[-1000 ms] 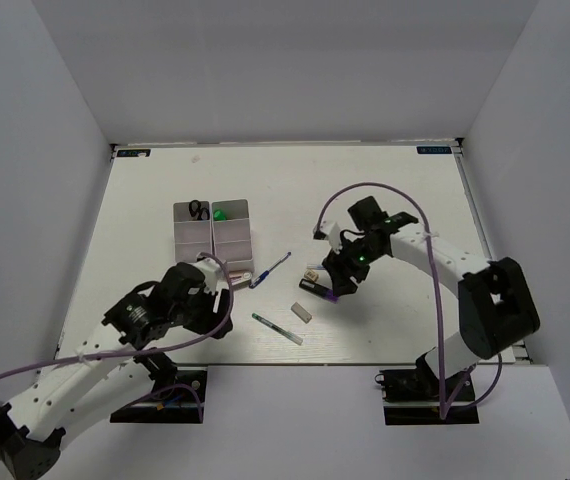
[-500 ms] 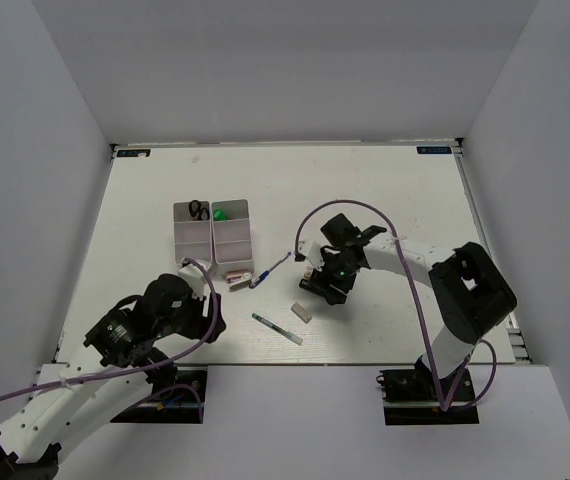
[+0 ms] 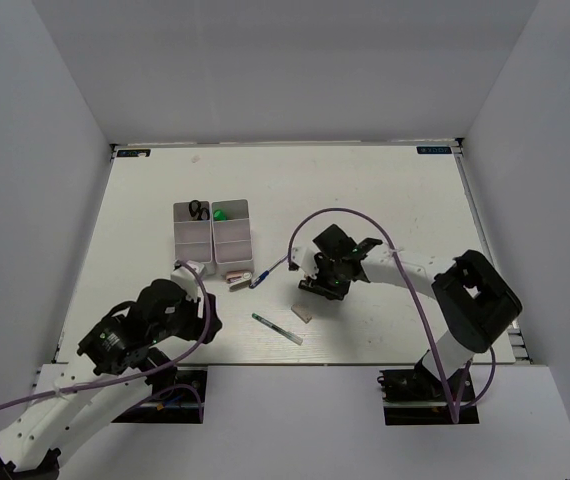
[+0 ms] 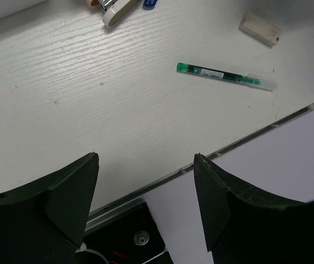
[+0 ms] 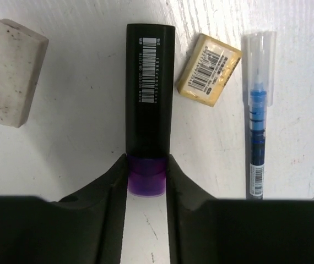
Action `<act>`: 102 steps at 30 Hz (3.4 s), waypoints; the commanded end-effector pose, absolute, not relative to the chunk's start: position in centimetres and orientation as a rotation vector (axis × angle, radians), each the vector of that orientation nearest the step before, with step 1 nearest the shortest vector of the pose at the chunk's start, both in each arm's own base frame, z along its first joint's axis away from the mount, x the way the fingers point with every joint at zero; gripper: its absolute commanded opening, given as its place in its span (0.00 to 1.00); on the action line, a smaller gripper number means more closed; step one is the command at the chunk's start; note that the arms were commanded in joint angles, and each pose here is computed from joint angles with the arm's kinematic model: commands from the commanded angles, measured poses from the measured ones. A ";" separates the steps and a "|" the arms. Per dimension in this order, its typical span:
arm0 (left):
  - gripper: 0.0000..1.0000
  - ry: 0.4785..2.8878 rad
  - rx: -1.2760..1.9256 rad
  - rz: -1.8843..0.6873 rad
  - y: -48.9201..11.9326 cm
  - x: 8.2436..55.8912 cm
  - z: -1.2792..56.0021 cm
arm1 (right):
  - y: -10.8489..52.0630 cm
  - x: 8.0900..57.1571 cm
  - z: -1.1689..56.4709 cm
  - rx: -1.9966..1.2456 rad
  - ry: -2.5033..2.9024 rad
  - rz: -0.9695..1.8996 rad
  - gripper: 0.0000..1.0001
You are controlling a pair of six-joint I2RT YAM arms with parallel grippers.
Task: Sort the stationery into containers
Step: Pick up the stationery from the center of the board, then place the stationery in the storage box, then move the stationery to the center of the board.
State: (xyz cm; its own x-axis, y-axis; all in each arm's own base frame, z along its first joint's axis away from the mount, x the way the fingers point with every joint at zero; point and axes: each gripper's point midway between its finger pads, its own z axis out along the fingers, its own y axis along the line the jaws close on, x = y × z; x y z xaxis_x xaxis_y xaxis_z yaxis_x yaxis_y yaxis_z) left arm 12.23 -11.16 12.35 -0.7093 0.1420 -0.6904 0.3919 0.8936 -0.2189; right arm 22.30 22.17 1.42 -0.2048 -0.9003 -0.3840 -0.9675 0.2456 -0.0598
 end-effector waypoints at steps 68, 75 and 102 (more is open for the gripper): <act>0.68 2.147 0.160 -0.407 -8.1 13.3 14.9 | 42.7 39.4 21.2 -2.079 0.884 -1.112 0.00; 0.68 2.152 0.158 -0.405 -8.1 13.3 14.7 | 42.6 38.8 20.8 -2.099 0.876 -1.127 0.24; 0.01 2.276 0.341 -0.526 -12.0 12.8 14.2 | 33.6 32.3 26.8 -1.815 1.575 -0.679 0.00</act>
